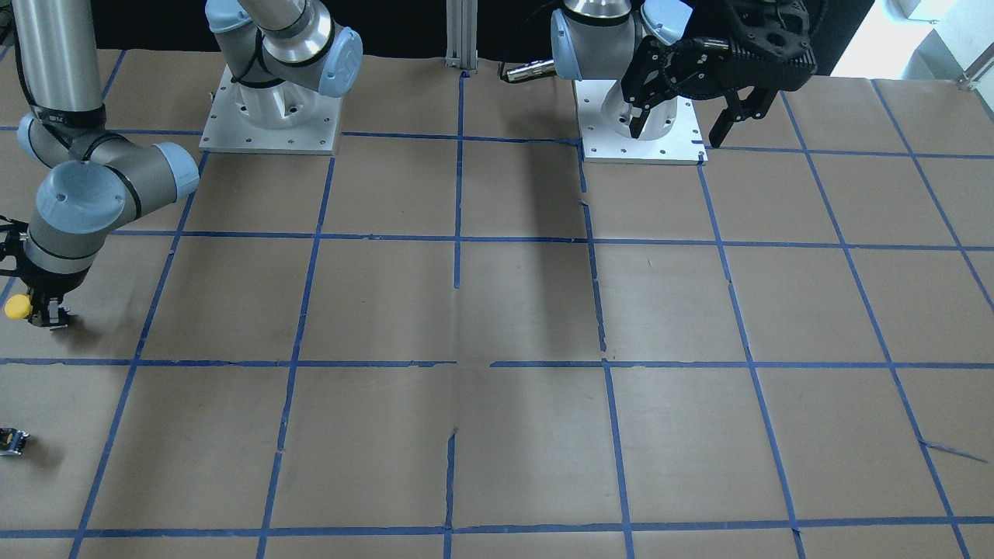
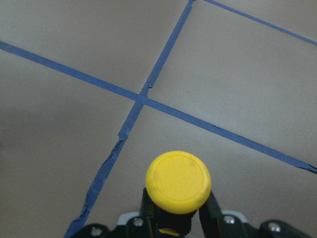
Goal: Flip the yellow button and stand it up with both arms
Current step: 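Lower the yellow button upright onto the table and open the right gripper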
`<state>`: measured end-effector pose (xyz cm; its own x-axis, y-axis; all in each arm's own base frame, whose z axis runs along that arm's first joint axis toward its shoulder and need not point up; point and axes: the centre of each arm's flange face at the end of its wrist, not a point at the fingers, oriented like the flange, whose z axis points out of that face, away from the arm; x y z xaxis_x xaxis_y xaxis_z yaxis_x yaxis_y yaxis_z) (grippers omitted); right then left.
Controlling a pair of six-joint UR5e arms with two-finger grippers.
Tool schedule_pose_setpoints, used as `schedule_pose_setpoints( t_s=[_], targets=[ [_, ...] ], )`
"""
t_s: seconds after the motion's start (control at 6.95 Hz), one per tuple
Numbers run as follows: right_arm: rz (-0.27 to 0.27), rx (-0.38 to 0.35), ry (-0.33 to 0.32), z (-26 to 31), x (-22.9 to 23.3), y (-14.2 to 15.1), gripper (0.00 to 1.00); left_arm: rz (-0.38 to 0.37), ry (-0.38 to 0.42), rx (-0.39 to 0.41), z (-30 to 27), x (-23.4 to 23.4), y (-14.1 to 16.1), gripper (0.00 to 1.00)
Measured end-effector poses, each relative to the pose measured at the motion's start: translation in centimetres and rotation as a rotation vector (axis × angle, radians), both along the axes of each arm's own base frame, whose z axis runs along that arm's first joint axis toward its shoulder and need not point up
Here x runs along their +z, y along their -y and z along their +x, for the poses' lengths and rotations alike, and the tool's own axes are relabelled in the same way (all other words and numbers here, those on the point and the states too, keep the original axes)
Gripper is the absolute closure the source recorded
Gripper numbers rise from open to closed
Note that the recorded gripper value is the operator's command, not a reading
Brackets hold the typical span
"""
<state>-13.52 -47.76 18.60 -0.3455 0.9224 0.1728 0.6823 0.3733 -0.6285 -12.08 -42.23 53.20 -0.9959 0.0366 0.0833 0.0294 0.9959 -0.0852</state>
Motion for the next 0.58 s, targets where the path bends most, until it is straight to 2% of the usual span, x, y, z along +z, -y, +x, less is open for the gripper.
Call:
schedule_pose_setpoints(
  t_s=[0.14, 0.58],
  targets=[
    [0.002, 0.002, -0.001, 0.03, -0.02, -0.03, 0.07, 0.000, 0.000, 0.001, 0.02, 0.00, 0.01, 0.00],
    [-0.001, 0.014, 0.003, 0.10, 0.23, 0.00, 0.01, 0.001, 0.000, 0.002, 0.06, -0.01, 0.01, 0.00]
  ],
)
